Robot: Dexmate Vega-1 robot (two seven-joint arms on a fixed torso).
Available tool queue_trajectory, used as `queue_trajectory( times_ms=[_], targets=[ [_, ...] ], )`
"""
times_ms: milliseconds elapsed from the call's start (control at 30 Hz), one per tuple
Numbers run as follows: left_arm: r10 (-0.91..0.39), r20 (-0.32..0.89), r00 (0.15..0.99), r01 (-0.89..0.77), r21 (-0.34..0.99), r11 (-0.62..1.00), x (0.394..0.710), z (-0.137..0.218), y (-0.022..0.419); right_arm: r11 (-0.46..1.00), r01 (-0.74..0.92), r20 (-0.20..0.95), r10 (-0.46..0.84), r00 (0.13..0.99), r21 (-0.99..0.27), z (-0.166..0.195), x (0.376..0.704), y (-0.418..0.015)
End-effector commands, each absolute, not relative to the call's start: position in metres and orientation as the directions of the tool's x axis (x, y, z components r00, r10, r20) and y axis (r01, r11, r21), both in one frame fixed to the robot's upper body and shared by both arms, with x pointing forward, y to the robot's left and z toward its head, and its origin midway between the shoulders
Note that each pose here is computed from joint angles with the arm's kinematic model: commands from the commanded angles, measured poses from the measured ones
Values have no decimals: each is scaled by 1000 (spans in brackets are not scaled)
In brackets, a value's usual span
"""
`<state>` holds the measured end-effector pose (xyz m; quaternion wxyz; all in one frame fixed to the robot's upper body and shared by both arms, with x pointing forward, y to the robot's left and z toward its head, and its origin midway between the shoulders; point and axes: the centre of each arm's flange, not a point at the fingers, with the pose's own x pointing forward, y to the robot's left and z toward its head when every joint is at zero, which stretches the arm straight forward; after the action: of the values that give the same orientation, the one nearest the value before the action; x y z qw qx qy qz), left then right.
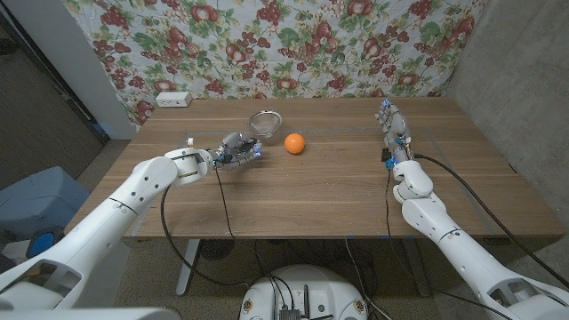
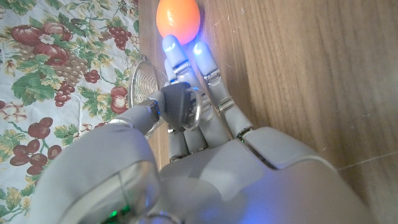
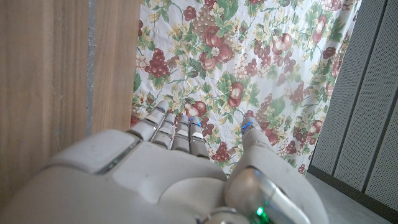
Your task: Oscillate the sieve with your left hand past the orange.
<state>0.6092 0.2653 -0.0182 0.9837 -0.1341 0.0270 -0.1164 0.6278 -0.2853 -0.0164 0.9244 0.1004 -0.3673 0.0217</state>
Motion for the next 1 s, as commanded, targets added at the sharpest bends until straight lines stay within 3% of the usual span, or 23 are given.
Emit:
queue_trajectory(
  times_ms=[33,533,1000],
  targets=[
    [-239,-43,970,217,-283,934,613,-17,266,978,-118,686,-34,727,174,-15,632,-285],
    [-258,-52,965,229,-314,921,615,-17,265,977,-125,688,-28,725,172,-12,635,-285],
    [-218,-55,974,197,-257,946,612,-13,263,978,-125,688,-25,725,166,-13,636,-288]
  ],
)
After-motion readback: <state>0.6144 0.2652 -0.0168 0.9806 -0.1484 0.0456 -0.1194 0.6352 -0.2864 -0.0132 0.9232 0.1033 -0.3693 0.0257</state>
